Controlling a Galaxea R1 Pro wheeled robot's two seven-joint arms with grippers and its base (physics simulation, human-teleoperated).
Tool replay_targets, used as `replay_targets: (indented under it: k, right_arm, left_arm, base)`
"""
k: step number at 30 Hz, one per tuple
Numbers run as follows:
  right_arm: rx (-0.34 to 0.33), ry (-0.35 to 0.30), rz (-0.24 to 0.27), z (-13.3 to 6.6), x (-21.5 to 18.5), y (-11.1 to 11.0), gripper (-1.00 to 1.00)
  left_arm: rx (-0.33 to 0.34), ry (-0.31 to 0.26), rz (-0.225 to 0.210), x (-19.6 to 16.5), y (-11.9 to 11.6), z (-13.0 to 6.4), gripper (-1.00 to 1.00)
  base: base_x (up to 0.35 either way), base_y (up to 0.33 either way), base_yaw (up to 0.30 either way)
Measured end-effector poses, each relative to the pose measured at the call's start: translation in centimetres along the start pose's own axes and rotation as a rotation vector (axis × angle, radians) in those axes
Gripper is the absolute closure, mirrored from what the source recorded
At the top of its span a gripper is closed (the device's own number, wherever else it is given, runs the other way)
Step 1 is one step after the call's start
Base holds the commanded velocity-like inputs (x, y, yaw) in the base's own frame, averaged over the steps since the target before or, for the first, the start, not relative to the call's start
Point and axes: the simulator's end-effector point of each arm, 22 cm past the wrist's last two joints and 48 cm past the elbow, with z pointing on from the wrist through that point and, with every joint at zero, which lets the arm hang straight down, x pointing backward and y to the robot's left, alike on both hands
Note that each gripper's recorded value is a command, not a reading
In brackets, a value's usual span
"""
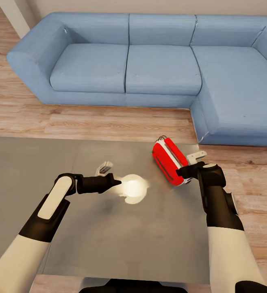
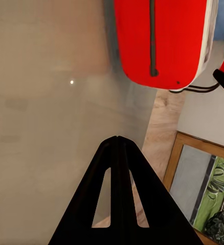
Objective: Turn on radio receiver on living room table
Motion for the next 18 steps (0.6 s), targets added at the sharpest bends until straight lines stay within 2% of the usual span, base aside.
replay_targets:
  k: [18]
  right_arm:
    - [0.008,-0.008,-0.001,-0.29,-0.23,-0.59,-1.0]
  left_arm:
    - [0.0,0.0,0.0,0.0,-0.02,0.0,1.0]
  base:
    - [-0.002,0.0,0.0]
